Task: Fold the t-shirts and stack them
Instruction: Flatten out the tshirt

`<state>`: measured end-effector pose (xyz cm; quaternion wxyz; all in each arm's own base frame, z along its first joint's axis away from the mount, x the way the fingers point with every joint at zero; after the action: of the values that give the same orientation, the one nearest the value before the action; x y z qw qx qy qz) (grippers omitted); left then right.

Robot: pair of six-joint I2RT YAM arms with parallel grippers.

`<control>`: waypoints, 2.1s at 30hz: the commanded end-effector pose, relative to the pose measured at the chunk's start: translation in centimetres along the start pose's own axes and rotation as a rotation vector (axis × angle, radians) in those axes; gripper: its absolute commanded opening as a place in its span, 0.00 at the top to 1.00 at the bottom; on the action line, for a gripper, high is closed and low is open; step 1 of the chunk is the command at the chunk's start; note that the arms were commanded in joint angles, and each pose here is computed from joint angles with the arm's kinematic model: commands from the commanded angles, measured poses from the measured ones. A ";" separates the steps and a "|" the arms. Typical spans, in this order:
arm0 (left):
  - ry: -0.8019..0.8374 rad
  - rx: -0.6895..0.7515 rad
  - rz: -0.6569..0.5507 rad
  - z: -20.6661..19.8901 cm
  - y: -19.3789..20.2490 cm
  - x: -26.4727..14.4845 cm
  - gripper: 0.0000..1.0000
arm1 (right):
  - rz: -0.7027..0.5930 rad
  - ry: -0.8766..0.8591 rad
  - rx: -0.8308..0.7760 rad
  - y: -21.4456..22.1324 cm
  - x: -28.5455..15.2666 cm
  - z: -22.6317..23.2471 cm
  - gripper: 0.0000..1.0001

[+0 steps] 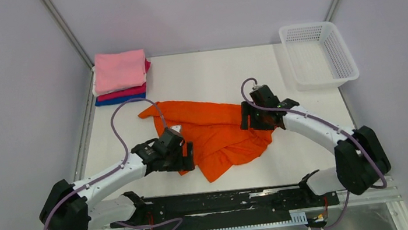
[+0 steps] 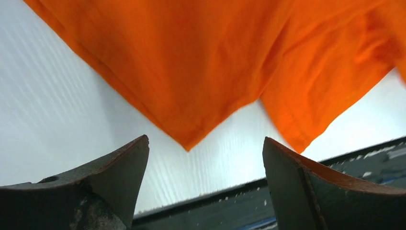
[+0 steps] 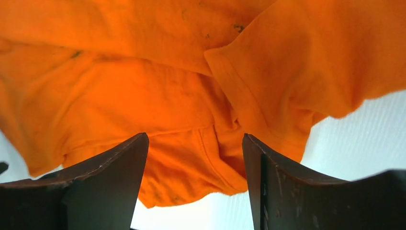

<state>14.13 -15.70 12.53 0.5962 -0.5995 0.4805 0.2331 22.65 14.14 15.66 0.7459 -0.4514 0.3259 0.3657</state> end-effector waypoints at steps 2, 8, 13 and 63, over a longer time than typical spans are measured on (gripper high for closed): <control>0.017 0.011 0.130 -0.8 2.9 0.2 0.08 | -0.028 0.082 -0.049 -2.0 2.8 1.1 0.32; -0.016 0.043 0.190 -0.6 3.7 1.7 0.23 | -0.013 0.182 -0.040 -2.3 5.8 0.6 0.36; -0.064 0.053 0.171 -0.4 3.4 3.4 0.36 | -0.024 0.230 -0.033 -2.4 6.7 0.1 0.40; 0.094 -0.028 -1.415 2.5 -11.6 -35.1 1.00 | -1.192 -0.455 0.166 -9.3 -35.2 0.7 1.00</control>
<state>11.47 -6.32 42.47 0.5787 -0.8040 0.0370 -0.1312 16.37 4.08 42.53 0.9104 -0.4134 -0.0114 -0.0141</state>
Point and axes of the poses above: each gripper's point midway between its finger pads, its own x axis out along the fingers, its own z axis along the line the jaws close on, y = z × x, the point moved 8 cm from there along -x, back along the fingers, and after that the axes turned 10 degrees about x, right-handed, at the moved point
